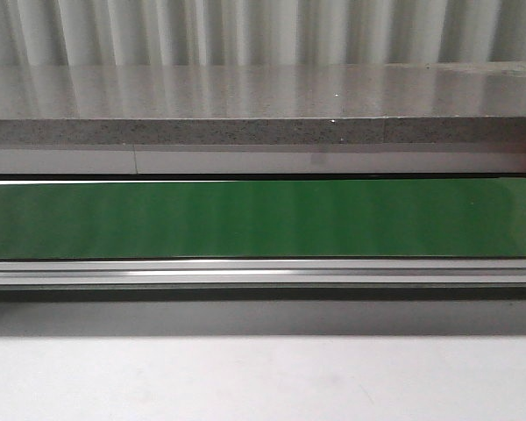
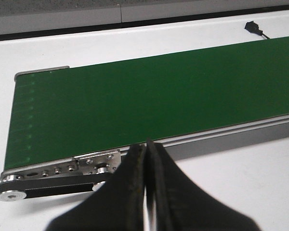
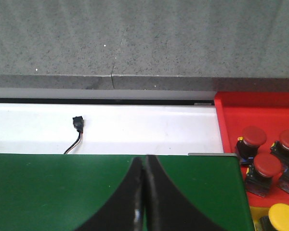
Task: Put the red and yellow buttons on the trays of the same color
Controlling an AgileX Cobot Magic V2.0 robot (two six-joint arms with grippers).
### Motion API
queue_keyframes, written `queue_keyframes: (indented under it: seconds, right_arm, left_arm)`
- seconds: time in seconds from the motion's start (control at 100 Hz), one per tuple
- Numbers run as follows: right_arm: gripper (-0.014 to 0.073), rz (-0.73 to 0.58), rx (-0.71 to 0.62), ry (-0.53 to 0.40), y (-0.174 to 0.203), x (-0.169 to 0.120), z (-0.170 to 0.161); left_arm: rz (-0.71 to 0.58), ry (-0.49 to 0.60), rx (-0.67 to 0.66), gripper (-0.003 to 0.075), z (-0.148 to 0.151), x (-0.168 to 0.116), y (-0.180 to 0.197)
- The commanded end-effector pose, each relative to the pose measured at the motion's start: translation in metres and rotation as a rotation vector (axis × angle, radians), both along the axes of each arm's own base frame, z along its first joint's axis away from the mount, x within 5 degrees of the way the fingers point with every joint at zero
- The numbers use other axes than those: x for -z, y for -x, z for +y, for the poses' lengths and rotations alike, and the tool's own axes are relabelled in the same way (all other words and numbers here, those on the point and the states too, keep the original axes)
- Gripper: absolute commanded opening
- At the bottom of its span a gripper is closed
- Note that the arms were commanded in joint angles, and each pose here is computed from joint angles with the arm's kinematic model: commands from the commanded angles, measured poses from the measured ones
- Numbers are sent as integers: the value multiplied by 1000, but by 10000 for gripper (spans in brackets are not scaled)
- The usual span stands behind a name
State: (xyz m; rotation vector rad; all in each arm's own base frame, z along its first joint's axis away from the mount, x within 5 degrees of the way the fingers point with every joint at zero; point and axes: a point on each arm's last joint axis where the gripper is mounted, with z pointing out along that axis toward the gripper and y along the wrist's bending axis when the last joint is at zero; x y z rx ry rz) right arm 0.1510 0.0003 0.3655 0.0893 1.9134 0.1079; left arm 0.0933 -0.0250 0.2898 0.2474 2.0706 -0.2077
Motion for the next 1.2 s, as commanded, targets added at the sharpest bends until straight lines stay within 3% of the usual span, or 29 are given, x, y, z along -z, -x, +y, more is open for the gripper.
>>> queue_keyframes:
  seconds: [0.0,0.42,0.72,0.8,0.94,1.19]
  right_arm:
    - [-66,-160,18,19,11,-7,-1]
    - [-66,-311,50,23,62,64,-2]
    - [-66,-448,87,48,76,127,-5]
    - [-66,-480,77,90,81,137,-4]
    - [-66,-478,72,70,87,153,-3]
    - [-66,-476,80,96,96,156,-3]
  left_arm:
    - [-92,32,-8,-20,-1,-15,-3]
    - [-92,32,-8,-20,-1,-15,-3]
    - [-92,32,-8,-20,-1,-15,-3]
    - [-92,32,-8,-20,-1,-15,-3]
    - [-92,32,-8,-20,-1,-15,-3]
    - [-92,32,-8,-20,-1,-15,-3]
